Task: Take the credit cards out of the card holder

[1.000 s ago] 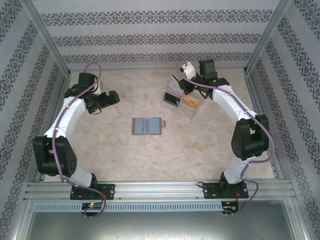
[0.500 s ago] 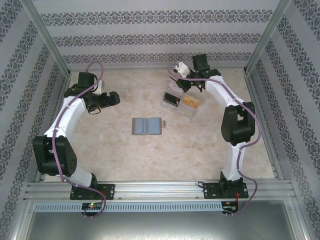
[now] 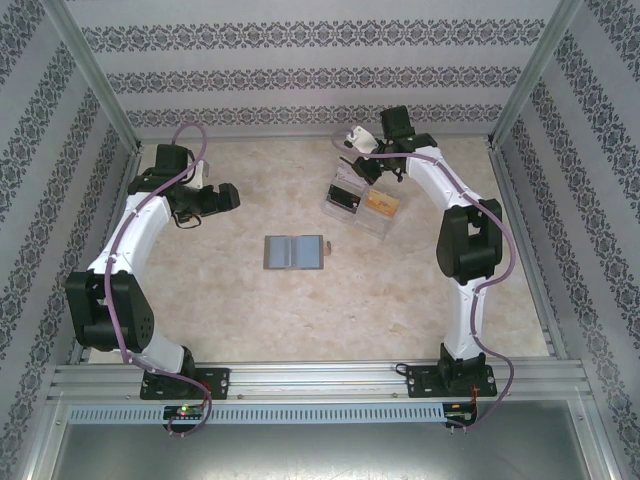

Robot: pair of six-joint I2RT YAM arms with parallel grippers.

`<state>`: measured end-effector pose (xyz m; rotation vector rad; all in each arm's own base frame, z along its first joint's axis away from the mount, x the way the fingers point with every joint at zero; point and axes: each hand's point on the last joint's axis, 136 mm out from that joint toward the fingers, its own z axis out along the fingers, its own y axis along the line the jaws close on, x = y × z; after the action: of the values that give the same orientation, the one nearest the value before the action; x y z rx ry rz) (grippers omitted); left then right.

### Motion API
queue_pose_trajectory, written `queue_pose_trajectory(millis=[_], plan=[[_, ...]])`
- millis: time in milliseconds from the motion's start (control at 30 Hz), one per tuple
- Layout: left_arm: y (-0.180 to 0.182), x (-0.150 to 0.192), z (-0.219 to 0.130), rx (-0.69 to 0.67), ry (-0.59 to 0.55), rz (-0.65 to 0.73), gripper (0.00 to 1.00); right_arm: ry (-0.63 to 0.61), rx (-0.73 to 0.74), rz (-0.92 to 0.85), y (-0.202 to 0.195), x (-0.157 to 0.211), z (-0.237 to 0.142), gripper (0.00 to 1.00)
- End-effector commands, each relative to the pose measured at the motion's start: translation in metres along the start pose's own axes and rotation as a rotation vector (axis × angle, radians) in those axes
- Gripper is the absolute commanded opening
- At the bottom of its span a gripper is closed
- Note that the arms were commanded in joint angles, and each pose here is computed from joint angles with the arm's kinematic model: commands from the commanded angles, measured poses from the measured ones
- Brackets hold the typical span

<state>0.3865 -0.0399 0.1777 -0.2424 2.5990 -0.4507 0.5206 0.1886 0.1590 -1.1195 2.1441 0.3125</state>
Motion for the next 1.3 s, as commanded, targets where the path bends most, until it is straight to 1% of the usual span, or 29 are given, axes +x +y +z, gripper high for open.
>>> queue_pose_trajectory(millis=[0,133,167,400,500,567,667,800,867,967,1100,1167,1267], plan=[[0.004,0.002,0.002,-0.001,0.012,0.007,1.0,0.035,0.026,-0.004,-0.012,0.008,0.001,0.0],[0.004,0.004,0.004,0.005,0.022,0.005,0.99,0.045,0.02,0.004,-0.011,0.011,0.004,0.0],[0.004,0.004,0.004,0.007,0.021,0.005,1.0,0.043,0.017,0.004,-0.011,0.011,0.004,0.01],[0.002,0.004,0.004,0.013,0.028,0.011,0.99,0.04,0.01,0.018,-0.013,0.01,0.01,0.15],[0.002,0.005,0.004,0.016,0.031,0.012,1.0,0.024,0.01,0.037,-0.015,0.005,0.01,0.24],[0.002,0.006,0.004,0.015,0.035,0.011,0.99,0.01,0.046,0.078,-0.023,-0.002,0.005,0.3],[0.002,0.006,0.005,0.017,0.039,0.008,0.99,-0.014,0.076,0.126,-0.028,-0.013,-0.007,0.34],[-0.001,0.006,0.004,0.035,0.038,-0.003,1.0,-0.054,0.101,0.219,-0.024,-0.025,-0.028,0.41],[-0.002,0.008,0.004,0.042,0.039,-0.022,0.99,-0.072,0.114,0.295,-0.017,-0.028,-0.039,0.45],[-0.005,0.013,0.005,0.067,0.047,-0.063,1.0,-0.095,0.12,0.4,0.003,-0.03,-0.052,0.46],[-0.011,0.025,0.009,0.116,0.062,-0.129,1.0,-0.089,0.086,0.553,0.046,-0.028,-0.059,0.46],[-0.017,0.032,0.012,0.149,0.076,-0.15,1.0,-0.068,0.054,0.611,0.076,-0.025,-0.056,0.46],[-0.016,0.042,0.014,0.136,0.078,-0.173,1.0,-0.044,0.006,0.7,0.118,-0.019,-0.046,0.46]])
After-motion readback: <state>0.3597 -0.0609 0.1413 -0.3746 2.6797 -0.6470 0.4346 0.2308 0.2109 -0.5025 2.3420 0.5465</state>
